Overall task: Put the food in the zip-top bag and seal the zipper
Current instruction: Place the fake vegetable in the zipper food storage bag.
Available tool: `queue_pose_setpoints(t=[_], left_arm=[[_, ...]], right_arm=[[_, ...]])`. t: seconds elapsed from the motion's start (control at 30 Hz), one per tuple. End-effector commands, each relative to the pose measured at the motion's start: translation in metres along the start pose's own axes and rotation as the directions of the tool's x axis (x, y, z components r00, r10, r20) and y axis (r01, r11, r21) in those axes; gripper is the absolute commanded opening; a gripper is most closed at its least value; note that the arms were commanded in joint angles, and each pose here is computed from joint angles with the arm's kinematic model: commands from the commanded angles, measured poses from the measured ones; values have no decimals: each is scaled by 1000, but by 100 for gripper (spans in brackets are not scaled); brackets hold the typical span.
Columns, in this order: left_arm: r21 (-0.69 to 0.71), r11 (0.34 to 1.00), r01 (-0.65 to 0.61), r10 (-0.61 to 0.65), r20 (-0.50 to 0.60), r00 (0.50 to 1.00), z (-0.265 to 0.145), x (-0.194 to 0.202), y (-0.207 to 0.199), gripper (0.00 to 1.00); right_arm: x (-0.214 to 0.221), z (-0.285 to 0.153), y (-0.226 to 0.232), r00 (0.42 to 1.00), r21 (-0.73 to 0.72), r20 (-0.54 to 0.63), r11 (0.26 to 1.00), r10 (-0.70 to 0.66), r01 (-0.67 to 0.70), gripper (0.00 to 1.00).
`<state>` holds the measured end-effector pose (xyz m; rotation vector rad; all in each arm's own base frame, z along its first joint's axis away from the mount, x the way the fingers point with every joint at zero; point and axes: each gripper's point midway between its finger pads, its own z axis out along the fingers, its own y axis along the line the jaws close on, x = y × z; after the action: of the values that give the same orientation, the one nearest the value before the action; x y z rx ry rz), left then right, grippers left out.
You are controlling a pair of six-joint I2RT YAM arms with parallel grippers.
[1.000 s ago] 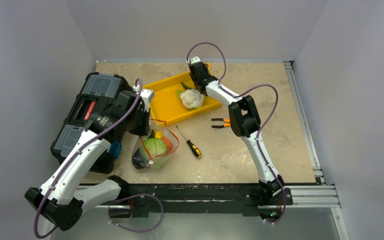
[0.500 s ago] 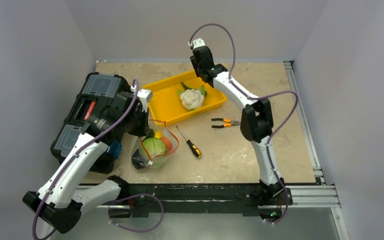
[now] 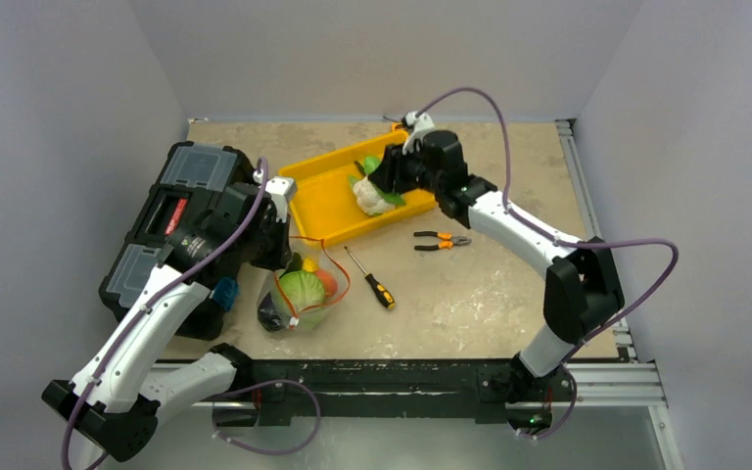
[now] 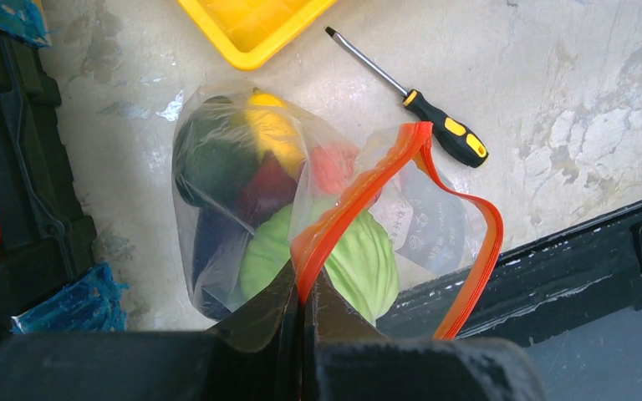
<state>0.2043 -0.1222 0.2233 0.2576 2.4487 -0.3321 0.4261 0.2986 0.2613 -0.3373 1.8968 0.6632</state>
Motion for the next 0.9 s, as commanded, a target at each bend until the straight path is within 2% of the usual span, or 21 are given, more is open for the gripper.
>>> queue_pose_setpoints(t=[0.0,0.17,0.43,0.67,0.87], left_arm=[[20,1000,5,-6,28,1000,-1,-6,-5,0],[21,1000,8,-8,31,999,1,-7,-5,0],[23,1000,5,-6,37,999,6,-13,-7,0],[46,999,4,-4,19,1000,5,-12,-11,0],[46,999,12,-13,21,1000,2,-9,-11,0]], right_arm=[[39,-31,71,990,-390,-67,910,127,-143,2],[60,-80,92,990,-520,-64,842,125,-140,1],[58,-149,153,989,-703,82,711,119,-27,0],[71,-158,210,987,-814,125,580,103,43,0],[76,-154,222,962,-833,221,544,160,101,0]])
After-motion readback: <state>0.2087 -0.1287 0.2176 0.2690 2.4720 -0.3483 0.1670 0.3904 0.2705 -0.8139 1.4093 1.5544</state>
